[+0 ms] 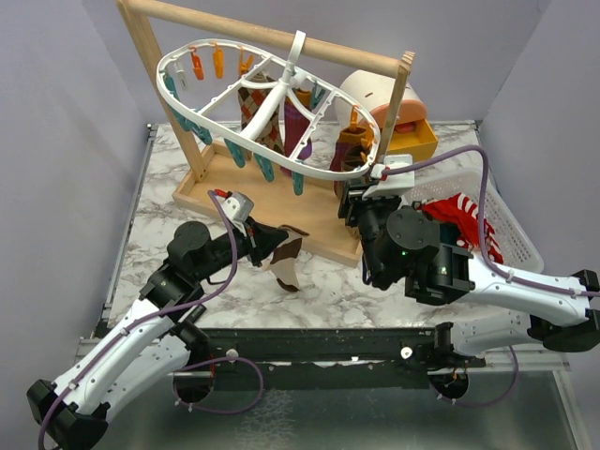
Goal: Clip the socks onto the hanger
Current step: Open the clamp at the hanger.
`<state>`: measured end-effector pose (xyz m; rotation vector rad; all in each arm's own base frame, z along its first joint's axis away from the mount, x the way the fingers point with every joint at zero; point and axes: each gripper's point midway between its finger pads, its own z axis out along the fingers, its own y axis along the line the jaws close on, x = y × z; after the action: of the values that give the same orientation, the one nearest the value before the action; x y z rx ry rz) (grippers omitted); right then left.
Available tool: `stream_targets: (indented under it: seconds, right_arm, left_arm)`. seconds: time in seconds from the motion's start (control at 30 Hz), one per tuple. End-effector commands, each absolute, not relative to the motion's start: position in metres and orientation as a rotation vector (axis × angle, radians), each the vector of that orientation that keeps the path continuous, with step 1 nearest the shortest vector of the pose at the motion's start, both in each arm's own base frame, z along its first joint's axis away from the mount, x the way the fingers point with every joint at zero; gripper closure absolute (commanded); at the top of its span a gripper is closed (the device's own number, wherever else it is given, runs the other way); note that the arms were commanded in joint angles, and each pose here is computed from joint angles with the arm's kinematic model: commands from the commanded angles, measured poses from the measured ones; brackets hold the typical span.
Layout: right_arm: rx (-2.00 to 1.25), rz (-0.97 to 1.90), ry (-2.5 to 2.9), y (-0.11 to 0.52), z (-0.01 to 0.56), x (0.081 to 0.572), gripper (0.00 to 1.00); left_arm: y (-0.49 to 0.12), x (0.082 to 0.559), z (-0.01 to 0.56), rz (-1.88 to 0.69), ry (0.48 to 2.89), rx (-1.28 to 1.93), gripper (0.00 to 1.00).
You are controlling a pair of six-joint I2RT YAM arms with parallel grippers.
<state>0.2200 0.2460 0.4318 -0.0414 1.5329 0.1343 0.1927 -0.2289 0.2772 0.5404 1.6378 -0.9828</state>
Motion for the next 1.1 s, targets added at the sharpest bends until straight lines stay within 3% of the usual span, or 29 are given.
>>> stream_targets:
  seconds: [0.0,0.2,0.27,0.4,0.5,1.07]
  right_arm:
    - [-0.043,0.155,1.533,0.247,0.437,0.221,0.58]
    - [-0.046,0.168,1.532,0.246,0.44,0.22,0.7]
    - [-0.043,0.174,1.532,0.245,0.441,0.22,0.69]
    - [-0.036,0.194,1.536,0.242,0.442,0.218,0.42]
    - [-0.028,0.218,1.545,0.242,0.442,0.217,0.34]
    - [-0.034,0.276,1.57,0.247,0.446,0.214,0.26]
  left_arm:
    - [-0.232,0.193,0.284,-1.004,1.603,0.549,1.0]
    - [-0.234,0.193,0.289,-1.013,1.599,0.556,1.0]
    - [-0.235,0.194,0.295,-1.016,1.58,0.558,1.0]
    - [-0.237,0.195,0.296,-1.019,1.575,0.564,1.0]
    - [-0.237,0.195,0.295,-1.018,1.577,0.564,1.0]
    - [-0.239,0.197,0.29,-1.021,1.585,0.568,1.0]
